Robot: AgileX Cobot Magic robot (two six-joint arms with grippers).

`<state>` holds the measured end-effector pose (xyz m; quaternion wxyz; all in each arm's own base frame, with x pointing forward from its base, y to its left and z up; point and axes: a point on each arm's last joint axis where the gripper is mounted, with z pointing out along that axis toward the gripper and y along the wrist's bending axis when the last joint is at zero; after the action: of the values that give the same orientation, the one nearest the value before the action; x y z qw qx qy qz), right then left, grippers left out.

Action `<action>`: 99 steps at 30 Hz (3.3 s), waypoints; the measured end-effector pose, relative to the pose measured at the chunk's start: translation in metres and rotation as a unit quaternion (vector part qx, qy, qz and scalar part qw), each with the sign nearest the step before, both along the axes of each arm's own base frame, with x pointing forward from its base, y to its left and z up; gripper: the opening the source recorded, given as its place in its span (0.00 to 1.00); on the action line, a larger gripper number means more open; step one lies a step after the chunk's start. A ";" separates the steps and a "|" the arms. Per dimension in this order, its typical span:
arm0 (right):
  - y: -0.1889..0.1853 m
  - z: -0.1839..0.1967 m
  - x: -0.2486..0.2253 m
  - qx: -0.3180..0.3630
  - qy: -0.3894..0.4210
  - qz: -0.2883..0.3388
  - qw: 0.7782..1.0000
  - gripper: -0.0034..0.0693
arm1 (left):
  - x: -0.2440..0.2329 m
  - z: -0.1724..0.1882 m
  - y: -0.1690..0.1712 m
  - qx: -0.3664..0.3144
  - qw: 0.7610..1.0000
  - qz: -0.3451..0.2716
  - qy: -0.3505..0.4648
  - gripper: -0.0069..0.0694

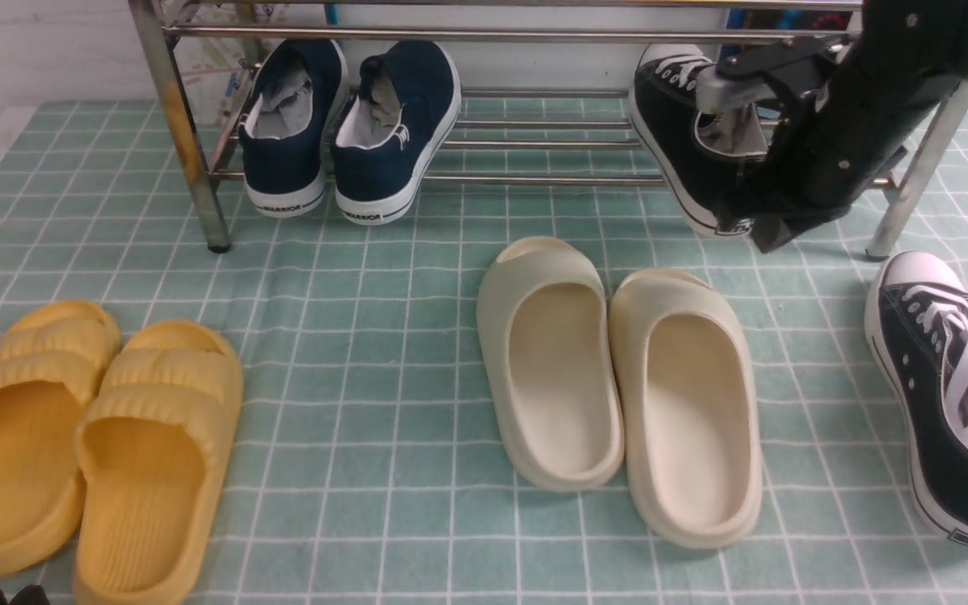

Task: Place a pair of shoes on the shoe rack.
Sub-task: Use the right arm to put a shoe into the shoe rack, then use the right arm to grab the shoe closest to it

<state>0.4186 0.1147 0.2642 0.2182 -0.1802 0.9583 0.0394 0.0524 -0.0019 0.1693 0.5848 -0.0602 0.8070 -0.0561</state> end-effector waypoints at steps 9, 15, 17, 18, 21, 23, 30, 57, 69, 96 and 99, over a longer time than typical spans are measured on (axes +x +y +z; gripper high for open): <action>0.005 -0.008 0.016 0.023 -0.057 -0.007 0.998 0.04 | 0.000 0.000 0.000 0.000 1.000 0.000 0.000 0.33; 0.009 -0.009 0.020 0.044 -0.071 -0.012 0.996 0.05 | 0.000 0.000 0.000 0.000 1.000 0.000 0.000 0.33; 0.010 -0.008 0.021 0.049 -0.076 -0.014 0.996 0.05 | 0.000 0.000 0.000 0.000 1.000 0.000 0.000 0.33; 0.011 -0.009 0.022 0.054 -0.080 -0.016 0.995 0.05 | 0.000 0.000 0.000 0.000 1.000 0.000 0.000 0.33; 0.012 -0.012 0.025 0.060 -0.086 -0.019 0.994 0.05 | 0.000 0.000 0.000 0.000 1.000 0.000 0.000 0.33; 0.012 -0.013 0.025 0.062 -0.084 -0.019 0.994 0.05 | 0.000 0.000 0.000 0.000 1.000 0.000 0.000 0.33; 0.006 0.016 0.005 0.042 -0.063 -0.006 0.997 0.05 | 0.000 0.000 0.000 0.000 1.000 0.000 0.000 0.33; 0.009 -0.016 0.030 0.042 -0.105 -0.028 0.993 0.05 | 0.000 0.000 0.000 0.000 1.000 0.000 0.000 0.33; -0.002 0.056 -0.011 0.042 -0.096 -0.024 0.994 0.15 | 0.000 0.000 0.000 0.000 1.000 0.000 0.000 0.33; -0.062 -0.042 -0.142 -0.084 0.105 -0.163 0.977 0.71 | 0.000 0.000 0.000 0.000 1.000 0.000 0.000 0.36; -0.065 -0.044 -0.141 -0.094 0.092 -0.178 0.975 0.69 | 0.000 0.000 0.000 0.000 1.000 0.000 0.000 0.36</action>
<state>0.2771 0.0498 0.2204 0.1143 -0.0221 0.9904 -0.0739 0.0524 -0.0019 0.1693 0.5848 -0.0602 0.8070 -0.0562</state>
